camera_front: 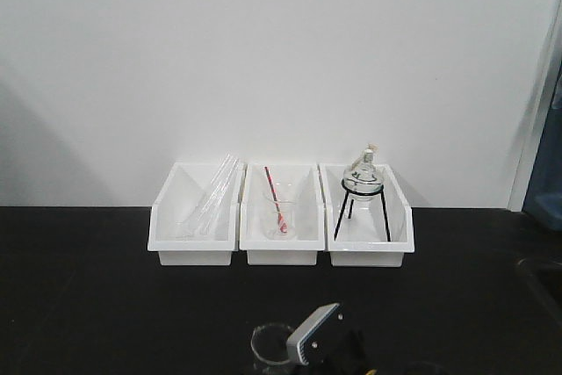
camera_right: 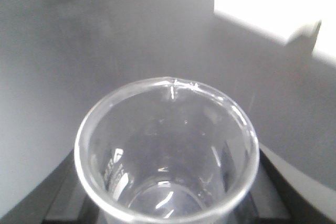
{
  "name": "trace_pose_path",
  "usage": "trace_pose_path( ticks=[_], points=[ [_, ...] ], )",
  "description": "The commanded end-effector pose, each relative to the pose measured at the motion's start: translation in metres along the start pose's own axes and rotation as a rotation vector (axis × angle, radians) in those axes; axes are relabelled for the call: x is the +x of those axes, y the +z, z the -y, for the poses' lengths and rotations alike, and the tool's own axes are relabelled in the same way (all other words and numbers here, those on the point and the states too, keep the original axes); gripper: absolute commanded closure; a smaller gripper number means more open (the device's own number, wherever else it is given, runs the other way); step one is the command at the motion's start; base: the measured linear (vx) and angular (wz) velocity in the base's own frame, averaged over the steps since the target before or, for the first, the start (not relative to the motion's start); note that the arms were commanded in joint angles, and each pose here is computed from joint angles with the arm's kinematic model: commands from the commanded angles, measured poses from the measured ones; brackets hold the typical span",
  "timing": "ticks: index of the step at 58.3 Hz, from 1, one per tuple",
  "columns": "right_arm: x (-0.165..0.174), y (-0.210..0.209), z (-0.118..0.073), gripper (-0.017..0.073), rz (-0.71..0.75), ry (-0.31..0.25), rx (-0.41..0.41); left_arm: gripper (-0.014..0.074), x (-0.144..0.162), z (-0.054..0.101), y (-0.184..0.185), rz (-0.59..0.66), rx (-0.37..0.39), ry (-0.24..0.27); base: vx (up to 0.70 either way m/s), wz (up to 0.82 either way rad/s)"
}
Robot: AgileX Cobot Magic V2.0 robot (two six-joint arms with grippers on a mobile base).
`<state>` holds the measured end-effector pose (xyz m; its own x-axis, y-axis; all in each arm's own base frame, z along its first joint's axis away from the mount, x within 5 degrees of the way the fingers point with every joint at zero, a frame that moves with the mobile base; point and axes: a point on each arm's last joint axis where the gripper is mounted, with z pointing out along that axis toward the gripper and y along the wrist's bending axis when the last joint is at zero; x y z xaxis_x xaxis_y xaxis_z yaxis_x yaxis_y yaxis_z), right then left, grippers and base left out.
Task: Pick beaker and place in left cabinet
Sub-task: 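Close the right gripper around the small clear glass beaker, then lift the beaker with the right gripper and hold it up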
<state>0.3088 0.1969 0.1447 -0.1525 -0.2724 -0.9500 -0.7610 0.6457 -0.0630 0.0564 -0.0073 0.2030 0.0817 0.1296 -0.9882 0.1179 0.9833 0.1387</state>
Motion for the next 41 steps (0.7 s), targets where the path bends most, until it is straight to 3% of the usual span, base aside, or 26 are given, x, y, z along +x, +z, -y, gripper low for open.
trace_pose_path(
  ticks=[1,13,27,41],
  points=[
    [-0.056,-0.021,0.004,0.0574,0.16,-0.019,0.036,0.0592,-0.003,0.0,-0.001,0.077,-0.007,-0.006,0.0,0.0],
    [-0.099,-0.058,0.005,0.0568,0.174,0.059,0.104,0.0592,-0.003,0.0,-0.001,0.077,-0.007,-0.006,0.0,0.0],
    [-0.134,-0.1,0.004,0.0563,0.192,0.025,0.182,0.0592,-0.003,0.0,-0.001,0.077,-0.007,-0.006,0.0,0.0],
    [-0.142,-0.114,0.003,0.0562,0.174,0.02,0.218,0.0592,-0.003,0.0,-0.001,0.077,-0.007,-0.006,0.0,0.0]
  ],
)
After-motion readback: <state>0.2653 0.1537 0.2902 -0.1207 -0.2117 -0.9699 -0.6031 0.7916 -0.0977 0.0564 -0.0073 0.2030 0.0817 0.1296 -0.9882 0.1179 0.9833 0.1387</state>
